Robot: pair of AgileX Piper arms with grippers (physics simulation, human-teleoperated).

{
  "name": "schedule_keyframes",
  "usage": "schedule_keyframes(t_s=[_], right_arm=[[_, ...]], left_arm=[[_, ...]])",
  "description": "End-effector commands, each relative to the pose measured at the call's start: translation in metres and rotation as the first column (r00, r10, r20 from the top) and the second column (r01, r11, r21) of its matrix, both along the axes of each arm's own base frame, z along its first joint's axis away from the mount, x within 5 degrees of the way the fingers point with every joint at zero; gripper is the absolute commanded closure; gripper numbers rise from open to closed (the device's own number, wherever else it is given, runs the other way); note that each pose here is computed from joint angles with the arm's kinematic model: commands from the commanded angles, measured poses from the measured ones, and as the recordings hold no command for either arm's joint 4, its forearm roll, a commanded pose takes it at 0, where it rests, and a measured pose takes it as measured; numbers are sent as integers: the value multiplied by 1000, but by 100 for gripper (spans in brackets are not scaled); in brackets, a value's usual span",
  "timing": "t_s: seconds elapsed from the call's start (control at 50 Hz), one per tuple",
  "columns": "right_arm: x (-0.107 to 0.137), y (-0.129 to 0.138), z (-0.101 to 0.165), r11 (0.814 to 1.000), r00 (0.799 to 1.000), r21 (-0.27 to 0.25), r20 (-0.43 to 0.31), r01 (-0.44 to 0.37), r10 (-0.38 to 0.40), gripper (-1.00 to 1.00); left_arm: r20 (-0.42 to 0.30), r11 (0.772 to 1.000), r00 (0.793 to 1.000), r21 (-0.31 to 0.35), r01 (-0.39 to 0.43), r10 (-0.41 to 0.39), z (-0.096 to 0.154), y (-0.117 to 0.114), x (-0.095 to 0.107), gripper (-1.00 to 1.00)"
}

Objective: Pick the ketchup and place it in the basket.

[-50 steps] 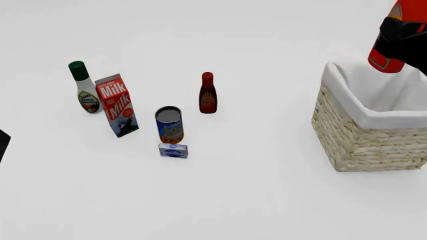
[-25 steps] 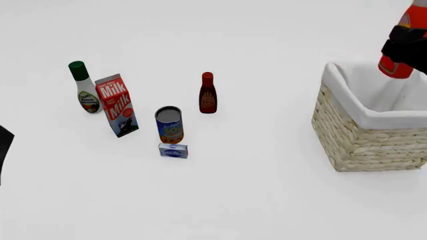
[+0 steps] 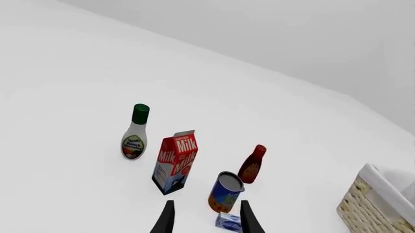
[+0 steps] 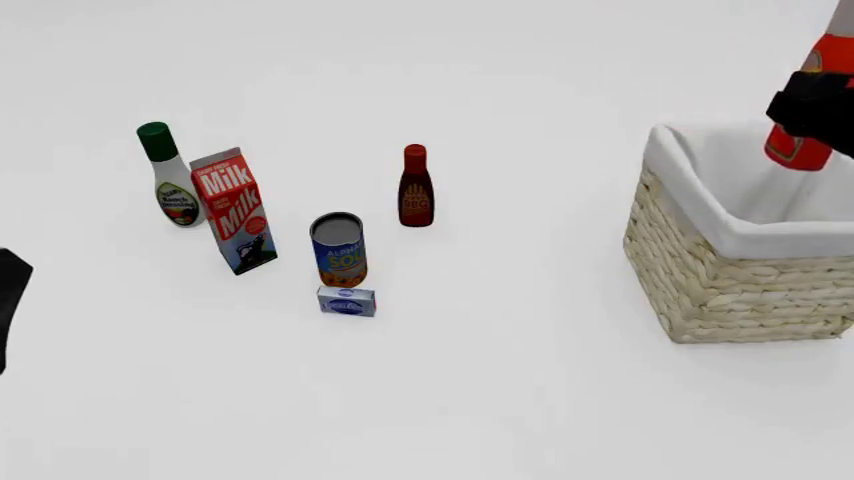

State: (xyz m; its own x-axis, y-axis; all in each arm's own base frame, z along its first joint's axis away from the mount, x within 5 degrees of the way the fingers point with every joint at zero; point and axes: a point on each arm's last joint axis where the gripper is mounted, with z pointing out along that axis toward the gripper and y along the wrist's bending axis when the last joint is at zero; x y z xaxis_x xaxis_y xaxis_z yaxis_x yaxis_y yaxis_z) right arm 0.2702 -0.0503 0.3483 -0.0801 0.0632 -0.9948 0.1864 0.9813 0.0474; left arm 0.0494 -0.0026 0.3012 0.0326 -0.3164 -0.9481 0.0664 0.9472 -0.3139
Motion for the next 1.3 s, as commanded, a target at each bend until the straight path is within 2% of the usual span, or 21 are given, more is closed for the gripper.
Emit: schedule_keyframes(t_s=[0.02, 0.42, 0.76, 0.84, 1.3], right_arm=[[5, -7, -6, 999, 1000, 20, -12, 25, -25, 100], [16, -20, -29, 997, 997, 37, -54, 63, -61, 100], [30, -29, -39, 996, 994, 36, -77, 78, -75, 100], [34, -31, -43, 997, 993, 23, -93, 80, -78, 100], [47, -41, -67, 995, 986, 34, -141, 99, -93, 100]], left_arm=[[-1, 1000, 1000, -5, 0, 0, -2, 0, 0, -100], [1, 1000, 1000, -3, 0, 0, -3, 0, -1, -100], [0, 1000, 1000, 0, -3, 3, -5, 0, -1, -100], [0, 1000, 1000, 1, -4, 4, -5, 0, -1, -100], [7, 1000, 1000, 4, -6, 6, -2, 0, -1, -100]])
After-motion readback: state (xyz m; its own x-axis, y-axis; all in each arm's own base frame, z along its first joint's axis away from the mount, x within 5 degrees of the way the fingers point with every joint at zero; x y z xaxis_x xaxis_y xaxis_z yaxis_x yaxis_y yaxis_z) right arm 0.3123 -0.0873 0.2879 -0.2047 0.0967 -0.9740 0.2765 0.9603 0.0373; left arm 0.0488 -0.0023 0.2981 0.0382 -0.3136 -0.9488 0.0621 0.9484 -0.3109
